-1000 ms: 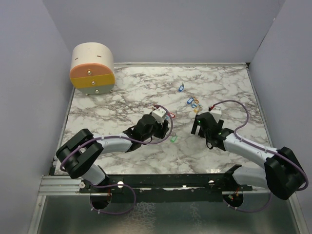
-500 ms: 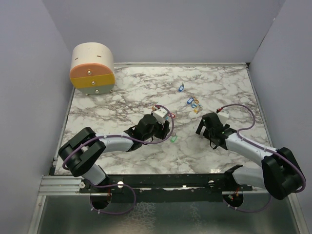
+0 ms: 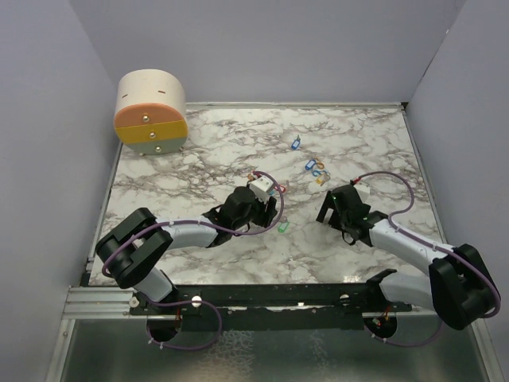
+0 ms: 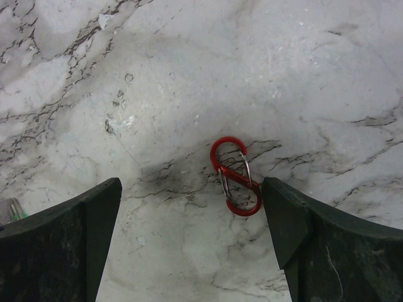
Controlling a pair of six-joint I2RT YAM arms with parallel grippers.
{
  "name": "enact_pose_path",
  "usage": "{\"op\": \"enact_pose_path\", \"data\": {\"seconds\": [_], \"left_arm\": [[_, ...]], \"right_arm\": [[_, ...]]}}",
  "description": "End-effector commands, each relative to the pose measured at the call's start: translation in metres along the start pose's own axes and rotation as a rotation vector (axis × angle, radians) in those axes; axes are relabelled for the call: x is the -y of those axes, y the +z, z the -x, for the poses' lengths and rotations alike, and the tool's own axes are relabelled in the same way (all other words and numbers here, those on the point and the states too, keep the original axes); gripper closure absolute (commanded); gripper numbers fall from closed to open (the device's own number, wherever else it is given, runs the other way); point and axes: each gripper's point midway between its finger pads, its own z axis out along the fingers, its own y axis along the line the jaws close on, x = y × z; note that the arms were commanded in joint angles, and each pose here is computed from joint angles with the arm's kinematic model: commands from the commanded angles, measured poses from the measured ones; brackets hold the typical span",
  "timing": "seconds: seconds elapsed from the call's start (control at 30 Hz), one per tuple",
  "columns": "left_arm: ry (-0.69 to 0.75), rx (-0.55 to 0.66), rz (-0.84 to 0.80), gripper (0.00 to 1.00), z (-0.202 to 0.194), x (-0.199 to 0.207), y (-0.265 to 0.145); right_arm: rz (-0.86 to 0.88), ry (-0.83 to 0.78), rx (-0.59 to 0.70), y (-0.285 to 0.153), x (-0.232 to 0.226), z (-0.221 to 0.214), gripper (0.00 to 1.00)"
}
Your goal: Put the keys on the keyring
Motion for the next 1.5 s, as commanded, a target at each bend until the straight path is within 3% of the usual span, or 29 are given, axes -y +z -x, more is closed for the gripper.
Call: {"op": "enact_pose_path", "data": {"seconds": [0.0,0.4,1.03,1.47], "left_arm": [[-0.007,0.041,-0.025,0.44,0.015,0.006,0.003],[-0.011,0.037,-0.041,0.44,0.015,0.01,0.005],[-0.009,0.061,-0.064,0.44,0.022,0.014,0.001],[-0.01,0.056,-0.069,0.44,0.02,0.014,0.002]], "right_arm": [[0.071,0.004,-0.035,-0.004,-0.006,-0.01,0.07],[-0.024,-0.012,-0.065,0.0,0.005,-0.012,0.1],[-0.06,-0.011,-0.084,0.0,0.01,-0.014,0.47],[-0.114,0.01,-0.067,0.001,0.016,-0.009,0.49]]}}
